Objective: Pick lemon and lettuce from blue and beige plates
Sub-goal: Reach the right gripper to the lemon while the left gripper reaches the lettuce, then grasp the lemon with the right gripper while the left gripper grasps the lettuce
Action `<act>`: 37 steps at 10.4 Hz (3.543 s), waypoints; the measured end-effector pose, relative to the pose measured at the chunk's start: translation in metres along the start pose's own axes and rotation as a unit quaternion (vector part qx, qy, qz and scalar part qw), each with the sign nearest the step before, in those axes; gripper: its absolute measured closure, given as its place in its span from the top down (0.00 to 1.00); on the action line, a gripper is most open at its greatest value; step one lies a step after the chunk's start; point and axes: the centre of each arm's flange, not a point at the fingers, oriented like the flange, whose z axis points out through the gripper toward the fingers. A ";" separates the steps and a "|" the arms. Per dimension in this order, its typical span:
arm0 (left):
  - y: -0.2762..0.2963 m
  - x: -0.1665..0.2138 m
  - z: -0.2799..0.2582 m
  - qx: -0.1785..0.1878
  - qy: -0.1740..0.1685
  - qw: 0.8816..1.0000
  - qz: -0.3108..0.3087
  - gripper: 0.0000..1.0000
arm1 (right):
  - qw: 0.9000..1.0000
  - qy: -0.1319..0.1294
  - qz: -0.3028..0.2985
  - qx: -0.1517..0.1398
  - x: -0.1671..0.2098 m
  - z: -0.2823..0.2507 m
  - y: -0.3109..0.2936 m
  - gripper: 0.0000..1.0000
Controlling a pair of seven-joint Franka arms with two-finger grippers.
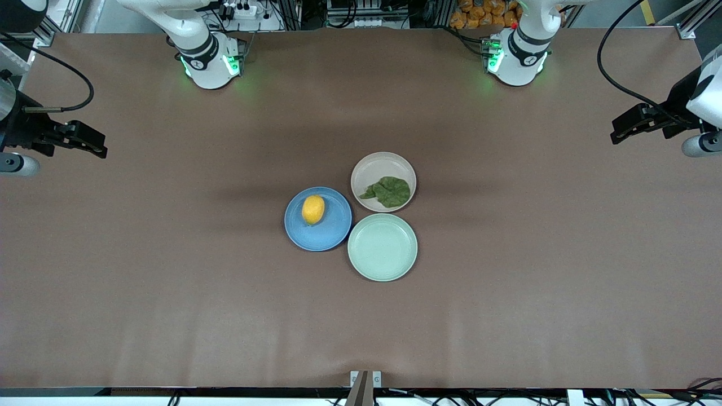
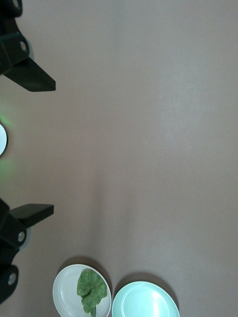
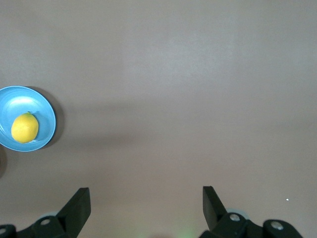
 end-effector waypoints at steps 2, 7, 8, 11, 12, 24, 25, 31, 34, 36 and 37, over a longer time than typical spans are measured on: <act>0.003 -0.001 0.000 0.000 0.000 1.000 0.003 1.00 | 1.000 0.001 -0.001 0.002 0.000 0.000 -0.001 1.00; 0.056 0.000 0.024 -0.035 -0.032 0.998 0.028 1.00 | 1.000 0.002 -0.005 0.027 0.005 0.007 -0.008 1.00; 0.077 0.003 0.038 -0.041 -0.045 0.998 0.026 1.00 | 0.999 -0.007 -0.008 0.042 0.010 0.017 -0.014 1.00; 0.162 -0.006 0.097 -0.040 -0.051 0.998 0.005 1.00 | 0.997 -0.041 -0.018 0.056 0.032 0.059 -0.030 1.00; 0.189 -0.015 0.120 -0.040 -0.049 0.998 -0.007 1.00 | 0.997 -0.046 -0.030 0.058 0.041 0.074 -0.047 1.00; 0.403 -0.084 0.437 -0.055 -0.049 0.989 -0.127 1.00 | 0.984 -0.071 0.148 0.072 0.066 0.324 -0.331 1.00; 0.404 -0.085 0.443 -0.056 -0.046 0.990 -0.124 1.00 | 0.983 -0.070 0.153 0.066 0.061 0.335 -0.342 1.00; 0.415 -0.098 0.455 -0.049 -0.048 0.991 -0.115 0.78 | 0.985 -0.093 0.142 0.035 0.034 0.407 -0.360 1.00; 0.413 -0.096 0.456 -0.047 -0.047 0.991 -0.117 0.43 | 0.984 -0.100 0.146 0.030 0.029 0.416 -0.359 0.85; 0.413 -0.092 0.453 -0.050 -0.044 0.991 -0.120 0.15 | 0.984 -0.099 0.147 0.030 0.030 0.415 -0.359 0.64; 0.413 -0.088 0.450 -0.052 -0.041 0.990 -0.125 0.04 | 0.983 -0.098 0.150 0.031 0.032 0.414 -0.358 0.64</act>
